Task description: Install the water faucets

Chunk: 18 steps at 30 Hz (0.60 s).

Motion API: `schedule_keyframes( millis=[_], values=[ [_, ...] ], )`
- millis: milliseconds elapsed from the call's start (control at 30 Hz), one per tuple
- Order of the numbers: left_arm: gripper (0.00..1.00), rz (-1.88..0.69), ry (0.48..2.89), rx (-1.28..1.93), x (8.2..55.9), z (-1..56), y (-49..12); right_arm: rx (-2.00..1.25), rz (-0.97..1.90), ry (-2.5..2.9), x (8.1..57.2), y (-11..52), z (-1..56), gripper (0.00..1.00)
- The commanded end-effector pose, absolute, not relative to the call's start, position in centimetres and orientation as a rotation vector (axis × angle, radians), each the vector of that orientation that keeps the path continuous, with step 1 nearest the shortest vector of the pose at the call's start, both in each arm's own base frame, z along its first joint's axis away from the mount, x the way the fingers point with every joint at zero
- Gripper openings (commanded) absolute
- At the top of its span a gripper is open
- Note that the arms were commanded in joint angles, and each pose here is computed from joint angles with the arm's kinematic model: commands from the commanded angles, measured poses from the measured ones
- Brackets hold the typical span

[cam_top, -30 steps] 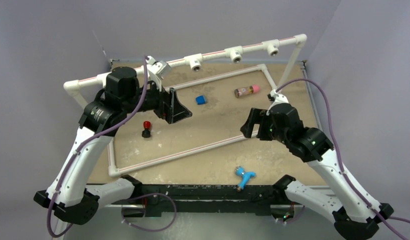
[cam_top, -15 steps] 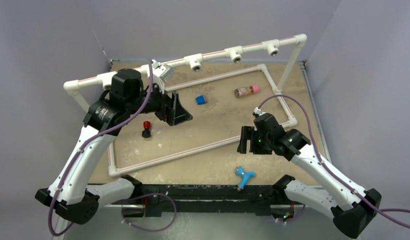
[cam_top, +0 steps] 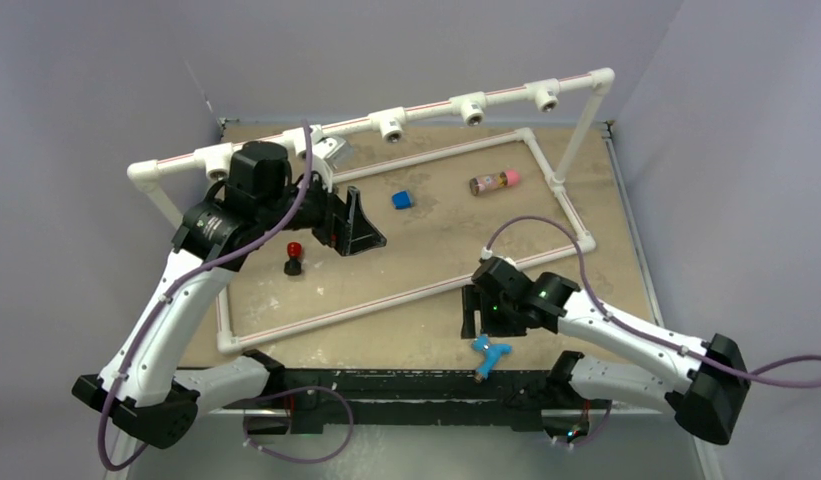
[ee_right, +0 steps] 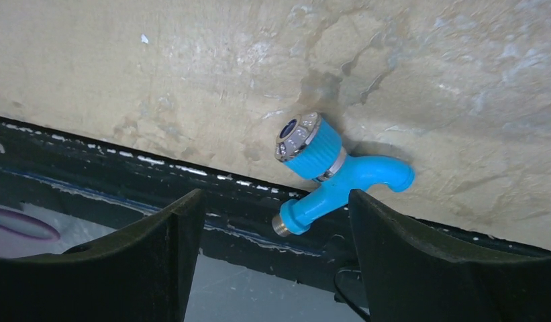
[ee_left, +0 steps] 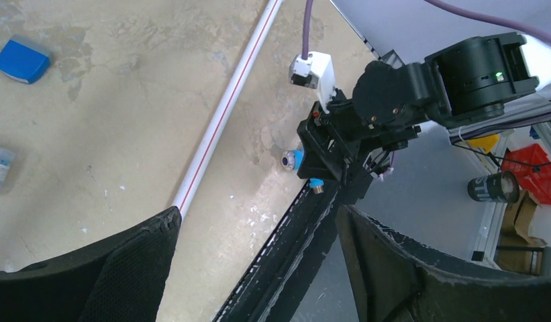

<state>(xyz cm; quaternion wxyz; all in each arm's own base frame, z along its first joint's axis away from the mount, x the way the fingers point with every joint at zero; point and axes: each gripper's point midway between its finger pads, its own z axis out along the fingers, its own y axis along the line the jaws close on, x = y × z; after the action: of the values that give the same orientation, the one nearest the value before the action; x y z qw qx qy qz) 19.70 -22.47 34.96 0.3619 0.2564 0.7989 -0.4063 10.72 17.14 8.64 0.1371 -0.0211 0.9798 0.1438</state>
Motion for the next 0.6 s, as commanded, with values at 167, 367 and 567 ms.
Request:
schedule_keyframes(
  millis=[167,367,567],
  values=[
    [0.85,-1.092,2.061,0.708,18.5,34.3,-22.7,0.09,0.199,2.843,9.9,17.3,6.1,0.81],
    [0.85,-1.102,2.069,0.731,18.2,33.8,-22.7,0.222,0.166,2.837,8.5,17.2,6.9,0.81],
    [0.85,-1.097,2.065,0.741,17.9,33.5,-22.5,0.406,0.064,2.85,6.6,16.9,6.3,0.83]
  ],
)
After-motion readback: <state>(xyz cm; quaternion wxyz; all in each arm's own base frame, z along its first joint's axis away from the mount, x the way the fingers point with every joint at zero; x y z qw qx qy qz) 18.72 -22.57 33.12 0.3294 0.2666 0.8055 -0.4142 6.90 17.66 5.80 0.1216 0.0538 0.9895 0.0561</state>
